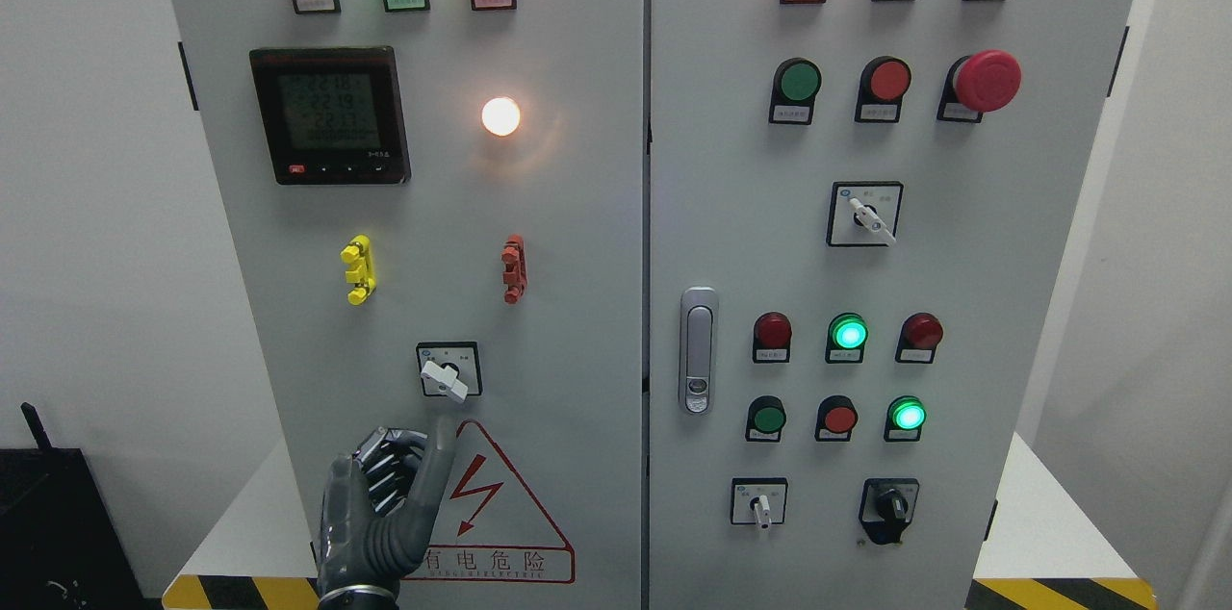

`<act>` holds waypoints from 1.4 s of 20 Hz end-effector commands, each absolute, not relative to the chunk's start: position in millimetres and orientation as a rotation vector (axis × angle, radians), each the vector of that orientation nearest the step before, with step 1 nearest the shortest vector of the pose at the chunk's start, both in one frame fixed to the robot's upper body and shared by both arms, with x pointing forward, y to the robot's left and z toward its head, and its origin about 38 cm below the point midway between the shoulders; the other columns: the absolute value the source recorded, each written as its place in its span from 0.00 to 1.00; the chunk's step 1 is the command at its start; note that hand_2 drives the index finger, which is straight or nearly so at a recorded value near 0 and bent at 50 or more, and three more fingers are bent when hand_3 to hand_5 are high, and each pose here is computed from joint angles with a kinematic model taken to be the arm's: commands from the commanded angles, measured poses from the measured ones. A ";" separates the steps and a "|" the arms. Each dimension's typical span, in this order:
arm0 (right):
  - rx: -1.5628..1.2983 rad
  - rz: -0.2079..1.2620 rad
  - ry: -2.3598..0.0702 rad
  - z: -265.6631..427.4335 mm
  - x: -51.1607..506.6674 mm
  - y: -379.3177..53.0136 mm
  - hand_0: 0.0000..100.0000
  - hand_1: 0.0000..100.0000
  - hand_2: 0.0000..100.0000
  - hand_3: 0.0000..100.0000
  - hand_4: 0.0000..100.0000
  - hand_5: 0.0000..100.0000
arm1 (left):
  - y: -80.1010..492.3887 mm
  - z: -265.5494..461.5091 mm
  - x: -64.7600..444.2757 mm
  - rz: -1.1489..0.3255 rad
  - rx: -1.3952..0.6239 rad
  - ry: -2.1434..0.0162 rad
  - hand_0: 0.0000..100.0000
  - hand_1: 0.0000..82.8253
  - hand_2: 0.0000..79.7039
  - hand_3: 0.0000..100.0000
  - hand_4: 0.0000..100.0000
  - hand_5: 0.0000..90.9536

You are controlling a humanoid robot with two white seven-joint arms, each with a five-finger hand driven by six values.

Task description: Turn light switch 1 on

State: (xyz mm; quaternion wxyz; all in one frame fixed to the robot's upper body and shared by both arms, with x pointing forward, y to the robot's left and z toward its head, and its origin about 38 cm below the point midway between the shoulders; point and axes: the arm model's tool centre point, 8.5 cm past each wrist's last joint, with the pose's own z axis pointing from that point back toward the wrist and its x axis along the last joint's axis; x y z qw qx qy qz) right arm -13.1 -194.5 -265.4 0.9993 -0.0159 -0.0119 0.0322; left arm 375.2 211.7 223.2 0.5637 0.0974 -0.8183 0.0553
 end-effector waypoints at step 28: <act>-0.031 0.040 -0.021 -265.4 -13.4 -194.4 0.00 0.00 0.00 0.00 0.00 0.00 | 235.3 -259.2 -35.0 -0.201 -0.030 0.024 0.37 0.22 0.00 0.00 0.00 0.00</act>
